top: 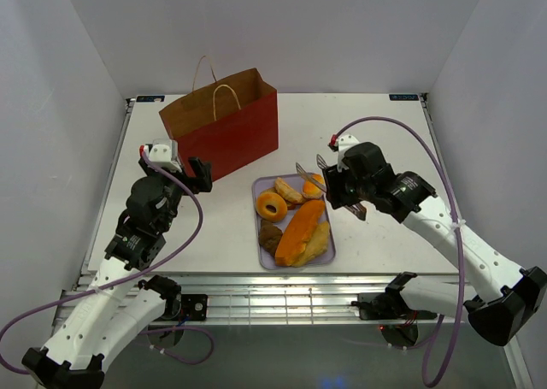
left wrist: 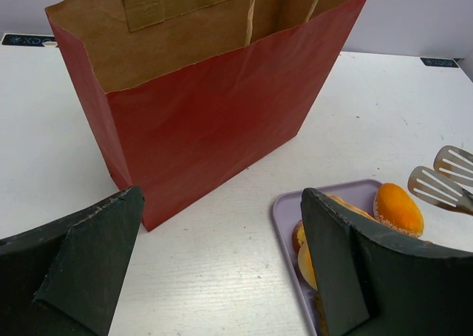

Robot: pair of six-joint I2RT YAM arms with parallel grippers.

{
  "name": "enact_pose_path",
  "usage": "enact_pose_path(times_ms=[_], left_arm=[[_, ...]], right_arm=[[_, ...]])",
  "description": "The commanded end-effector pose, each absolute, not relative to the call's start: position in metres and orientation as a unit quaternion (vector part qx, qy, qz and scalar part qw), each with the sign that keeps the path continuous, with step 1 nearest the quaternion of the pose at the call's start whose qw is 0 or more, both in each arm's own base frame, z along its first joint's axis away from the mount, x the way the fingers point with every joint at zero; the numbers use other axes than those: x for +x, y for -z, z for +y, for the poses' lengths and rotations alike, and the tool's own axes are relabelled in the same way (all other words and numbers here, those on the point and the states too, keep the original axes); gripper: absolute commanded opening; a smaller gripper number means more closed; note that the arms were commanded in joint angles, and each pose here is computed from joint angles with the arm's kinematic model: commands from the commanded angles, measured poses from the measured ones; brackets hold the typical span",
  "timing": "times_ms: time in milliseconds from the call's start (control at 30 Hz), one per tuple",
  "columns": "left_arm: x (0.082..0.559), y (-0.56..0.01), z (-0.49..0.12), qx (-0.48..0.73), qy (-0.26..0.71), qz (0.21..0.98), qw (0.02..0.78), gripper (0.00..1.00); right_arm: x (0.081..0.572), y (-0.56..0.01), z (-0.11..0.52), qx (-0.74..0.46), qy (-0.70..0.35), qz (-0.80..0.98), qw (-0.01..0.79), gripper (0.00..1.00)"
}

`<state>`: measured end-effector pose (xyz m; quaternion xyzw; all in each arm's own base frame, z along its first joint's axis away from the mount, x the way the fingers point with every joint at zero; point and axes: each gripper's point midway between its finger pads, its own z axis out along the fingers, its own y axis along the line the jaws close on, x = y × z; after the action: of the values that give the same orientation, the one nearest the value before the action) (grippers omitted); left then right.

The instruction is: Place the fake bread into the paper bag

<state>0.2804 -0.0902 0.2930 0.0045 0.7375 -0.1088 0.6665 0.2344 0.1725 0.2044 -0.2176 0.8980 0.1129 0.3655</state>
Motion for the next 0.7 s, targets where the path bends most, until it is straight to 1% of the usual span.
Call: enact_pose_path(times_ms=[0, 333, 567, 667], left_arm=[[0.280, -0.295, -0.087, 0.002, 0.100, 0.737, 0.669, 0.98], [0.281, -0.294, -0.083, -0.006, 0.089, 0.737, 0.670, 0.98], [0.282, -0.293, -0.084, -0.005, 0.089, 0.738, 0.668, 0.98], [0.282, -0.292, -0.084, -0.003, 0.090, 0.739, 0.667, 0.98]], right_arm=[[0.229, -0.233, 0.193, -0.245, -0.130, 0.878, 0.391, 0.59], [0.209, -0.234, 0.236, -0.324, -0.106, 0.858, 0.384, 0.58], [0.211, -0.227, 0.237, -0.345, -0.049, 0.857, 0.380, 0.57], [0.214, -0.223, 0.239, -0.347, -0.041, 0.858, 0.377, 0.56]])
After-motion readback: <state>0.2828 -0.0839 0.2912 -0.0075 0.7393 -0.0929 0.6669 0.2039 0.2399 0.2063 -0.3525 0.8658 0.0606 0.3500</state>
